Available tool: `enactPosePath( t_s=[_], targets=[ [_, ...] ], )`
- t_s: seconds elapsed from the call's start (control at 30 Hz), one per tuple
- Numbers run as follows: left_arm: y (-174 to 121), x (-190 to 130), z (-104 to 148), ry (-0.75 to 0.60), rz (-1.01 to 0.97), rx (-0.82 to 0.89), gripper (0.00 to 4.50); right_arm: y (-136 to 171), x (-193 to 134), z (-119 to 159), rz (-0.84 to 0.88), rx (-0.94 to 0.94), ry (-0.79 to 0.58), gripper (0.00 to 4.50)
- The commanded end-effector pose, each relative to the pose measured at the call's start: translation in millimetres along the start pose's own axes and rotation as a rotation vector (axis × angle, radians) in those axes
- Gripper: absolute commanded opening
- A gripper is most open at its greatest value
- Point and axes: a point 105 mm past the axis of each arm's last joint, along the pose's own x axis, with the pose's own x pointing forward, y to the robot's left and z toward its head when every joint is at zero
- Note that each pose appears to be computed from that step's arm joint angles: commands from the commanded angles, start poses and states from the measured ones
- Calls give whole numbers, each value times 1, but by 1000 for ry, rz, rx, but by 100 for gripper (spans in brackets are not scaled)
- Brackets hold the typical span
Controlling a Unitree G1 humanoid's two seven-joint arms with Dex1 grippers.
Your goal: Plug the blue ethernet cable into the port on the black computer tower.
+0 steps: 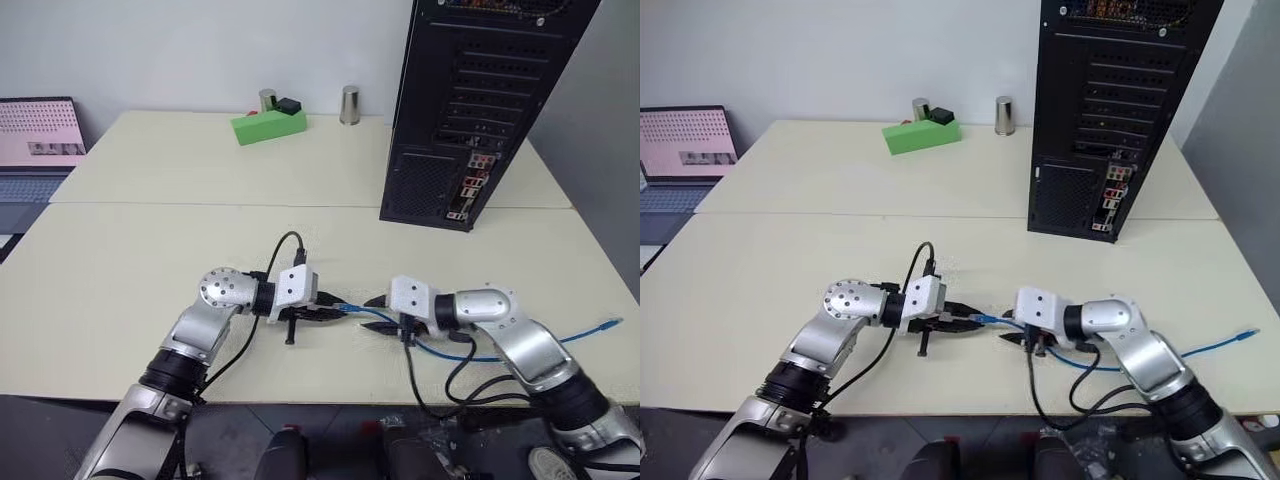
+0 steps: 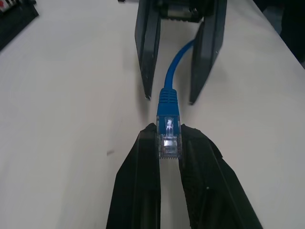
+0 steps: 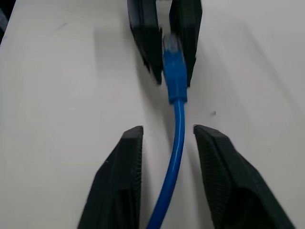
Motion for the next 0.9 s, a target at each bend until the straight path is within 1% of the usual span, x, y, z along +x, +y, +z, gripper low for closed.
enactPosePath(
  t_s=[0.03,0.07,0.1,0.23,0.3,0.4,0.6,0.9],
  targets=[
    [6,0,8,-9,42,231,30,-2,-27,8,-14,67,-38,296],
    [5,1,7,-8,48,297,30,0,-31,8,-15,107,-50,324],
    [5,2,7,-8,53,380,30,1,-34,9,-18,149,-68,329],
    [4,4,10,-47,91,599,30,8,-34,16,-19,323,-166,329],
    [4,5,14,-74,113,714,30,9,-27,23,-34,404,-228,329],
    [4,6,19,-119,131,825,30,7,-15,30,-63,490,-294,329],
    [5,5,19,-147,149,890,30,9,0,33,-69,560,-327,329],
    [10,4,17,-130,174,926,30,9,3,40,-54,610,-368,329]
  ],
)
